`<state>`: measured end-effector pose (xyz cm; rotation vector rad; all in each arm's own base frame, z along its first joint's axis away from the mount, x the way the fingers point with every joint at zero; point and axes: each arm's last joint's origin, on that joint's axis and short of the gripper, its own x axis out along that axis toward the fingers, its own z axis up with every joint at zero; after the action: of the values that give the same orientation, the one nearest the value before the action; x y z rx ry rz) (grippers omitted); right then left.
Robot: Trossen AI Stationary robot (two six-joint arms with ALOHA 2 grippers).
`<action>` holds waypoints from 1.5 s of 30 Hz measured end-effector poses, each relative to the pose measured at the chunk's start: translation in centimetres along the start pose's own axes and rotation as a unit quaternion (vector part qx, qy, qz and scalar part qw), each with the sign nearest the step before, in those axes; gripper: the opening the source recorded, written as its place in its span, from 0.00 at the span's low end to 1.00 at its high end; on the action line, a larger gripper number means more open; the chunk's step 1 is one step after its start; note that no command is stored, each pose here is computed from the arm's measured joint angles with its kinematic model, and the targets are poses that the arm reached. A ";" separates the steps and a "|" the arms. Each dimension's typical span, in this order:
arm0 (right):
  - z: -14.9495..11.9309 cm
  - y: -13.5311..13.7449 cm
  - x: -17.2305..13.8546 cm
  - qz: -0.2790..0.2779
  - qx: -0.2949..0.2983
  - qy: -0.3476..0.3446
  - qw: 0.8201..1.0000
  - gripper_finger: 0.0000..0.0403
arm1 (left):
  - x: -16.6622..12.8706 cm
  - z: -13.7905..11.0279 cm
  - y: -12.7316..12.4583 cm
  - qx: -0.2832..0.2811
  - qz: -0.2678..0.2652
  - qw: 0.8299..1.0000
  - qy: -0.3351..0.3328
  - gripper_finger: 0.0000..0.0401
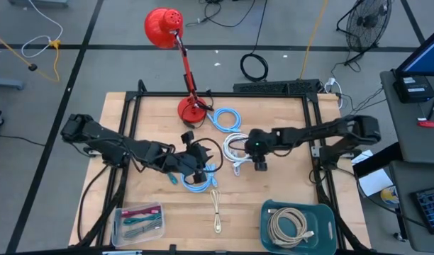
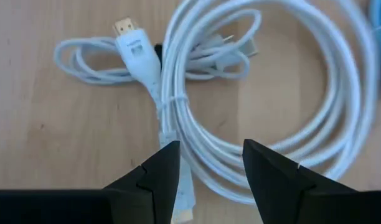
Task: Pick & Place USB Port
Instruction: Put the white charger cable into the blue bin
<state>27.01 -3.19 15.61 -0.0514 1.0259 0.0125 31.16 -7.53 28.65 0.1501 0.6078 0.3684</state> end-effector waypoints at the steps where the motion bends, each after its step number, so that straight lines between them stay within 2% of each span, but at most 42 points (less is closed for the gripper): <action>1: 0.3 0.0 0.3 0.002 -0.007 -0.001 1.000 0.41 | 0.0 0.0 0.0 0.001 0.000 1.000 0.000 0.28; 10: 1.7 2.4 2.4 0.029 -0.058 0.037 0.997 0.41 | -0.2 -0.4 -0.5 0.004 -0.026 1.000 0.009 0.28; 17: 2.3 3.2 1.4 0.014 -0.062 0.052 0.997 0.41 | -0.3 -0.4 -0.6 0.005 -0.028 1.000 0.007 0.28; 26: 3.3 2.9 -0.9 -0.006 -0.048 0.012 0.999 0.41 | -0.3 -0.4 -0.7 0.002 -0.028 1.000 0.007 0.28; 31: 3.6 3.2 -1.5 0.018 -0.034 -0.007 0.999 0.41 | -0.3 -0.4 -0.7 0.003 -0.029 1.000 0.007 0.28; 41: 3.7 3.6 0.0 0.023 -0.031 -0.006 0.999 0.41 | -0.3 -0.4 -0.8 0.002 -0.030 1.000 0.007 0.28; 45: 3.2 3.6 1.4 0.026 -0.018 0.019 0.999 0.41 | -0.5 -0.4 -0.9 0.004 -0.033 0.999 0.006 0.28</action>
<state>30.35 0.57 15.91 -0.0586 1.0653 0.0777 30.83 -8.55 28.33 0.1352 0.6251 0.3032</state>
